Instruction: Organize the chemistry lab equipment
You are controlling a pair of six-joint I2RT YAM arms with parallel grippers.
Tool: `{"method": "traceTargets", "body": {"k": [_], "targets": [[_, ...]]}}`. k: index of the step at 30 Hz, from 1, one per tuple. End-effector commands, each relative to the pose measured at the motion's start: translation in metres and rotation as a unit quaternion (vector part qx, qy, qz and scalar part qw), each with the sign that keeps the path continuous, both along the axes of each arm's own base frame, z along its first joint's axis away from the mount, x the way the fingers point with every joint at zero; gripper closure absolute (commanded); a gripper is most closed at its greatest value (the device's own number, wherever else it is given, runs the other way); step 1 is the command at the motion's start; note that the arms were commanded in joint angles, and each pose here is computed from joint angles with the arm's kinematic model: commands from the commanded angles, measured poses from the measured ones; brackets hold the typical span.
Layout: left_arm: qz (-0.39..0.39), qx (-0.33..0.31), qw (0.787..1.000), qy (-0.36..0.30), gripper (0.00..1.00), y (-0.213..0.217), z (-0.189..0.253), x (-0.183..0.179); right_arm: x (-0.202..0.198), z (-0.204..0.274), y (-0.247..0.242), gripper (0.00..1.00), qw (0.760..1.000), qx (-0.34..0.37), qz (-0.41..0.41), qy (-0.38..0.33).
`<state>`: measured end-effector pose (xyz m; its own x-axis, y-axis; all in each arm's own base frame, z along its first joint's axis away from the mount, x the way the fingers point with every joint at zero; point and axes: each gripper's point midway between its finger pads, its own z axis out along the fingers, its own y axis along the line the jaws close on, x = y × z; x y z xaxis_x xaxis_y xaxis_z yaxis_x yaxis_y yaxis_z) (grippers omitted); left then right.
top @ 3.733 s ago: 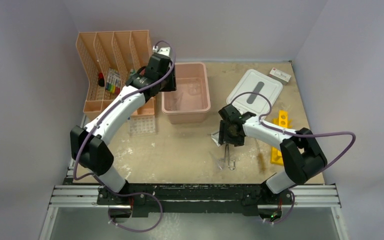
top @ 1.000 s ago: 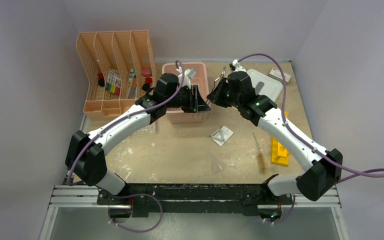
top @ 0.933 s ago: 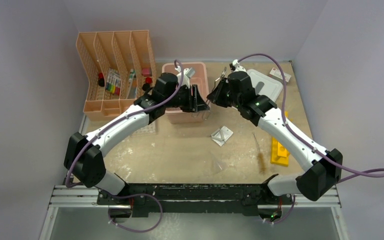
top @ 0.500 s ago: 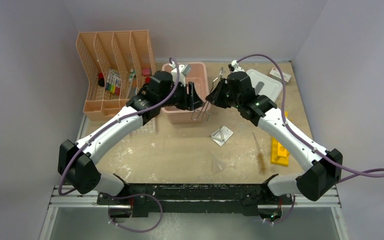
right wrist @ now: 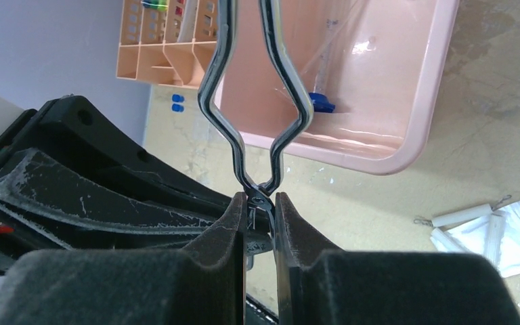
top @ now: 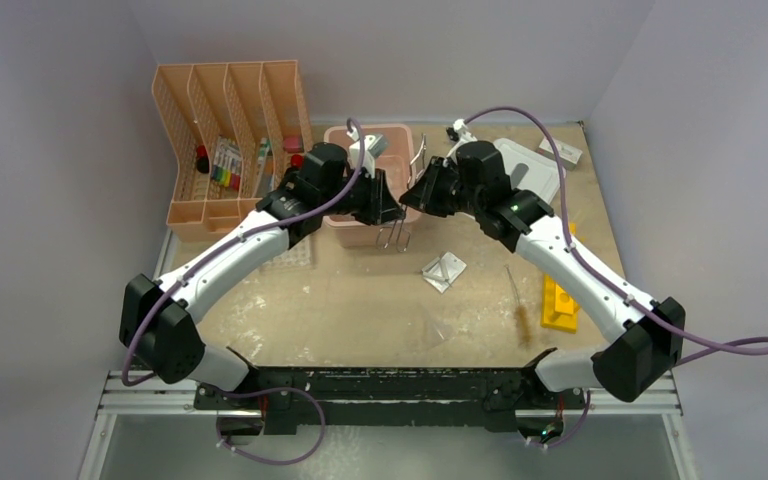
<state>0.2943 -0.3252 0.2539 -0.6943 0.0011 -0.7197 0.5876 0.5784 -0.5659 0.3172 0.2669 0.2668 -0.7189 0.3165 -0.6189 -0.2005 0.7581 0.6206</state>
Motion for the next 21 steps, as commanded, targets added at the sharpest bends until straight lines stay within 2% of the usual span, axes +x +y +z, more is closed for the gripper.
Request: {"method": "traceTargets", "body": {"k": [1, 4, 10, 12, 15, 18, 21], "targets": [[-0.012, -0.032, 0.998, -0.052, 0.97, 0.001, 0.032, -0.001, 0.004, 0.044, 0.013, 0.96, 0.997, 0.044, 0.027, -0.054], [-0.006, -0.025, 0.998, -0.051, 1.00, 0.003, 0.031, 0.004, 0.004, 0.051, 0.015, 0.92, 0.996, 0.049, 0.032, -0.063], [0.075, -0.021, 0.996, -0.051, 1.00, 0.028, 0.037, 0.035, 0.014, 0.065, 0.002, 0.47, 0.995, 0.021, 0.004, -0.095], [0.104, -0.012, 0.994, -0.042, 1.00, 0.041, 0.034, 0.047, 0.020, 0.072, -0.009, 0.37, 0.994, 0.007, -0.021, -0.111], [0.148, 0.022, 0.988, -0.033, 1.00, 0.065, 0.028, 0.067, 0.025, 0.079, -0.024, 0.34, 0.989, -0.013, -0.051, -0.135], [0.210, 0.124, 0.968, -0.055, 1.00, 0.105, 0.020, 0.089, 0.024, 0.084, -0.037, 0.34, 0.985, -0.036, -0.061, -0.155], [0.240, 0.176, 0.953, -0.056, 1.00, 0.120, 0.014, 0.108, 0.025, 0.075, -0.053, 0.34, 0.982, -0.069, -0.084, -0.155]]}}
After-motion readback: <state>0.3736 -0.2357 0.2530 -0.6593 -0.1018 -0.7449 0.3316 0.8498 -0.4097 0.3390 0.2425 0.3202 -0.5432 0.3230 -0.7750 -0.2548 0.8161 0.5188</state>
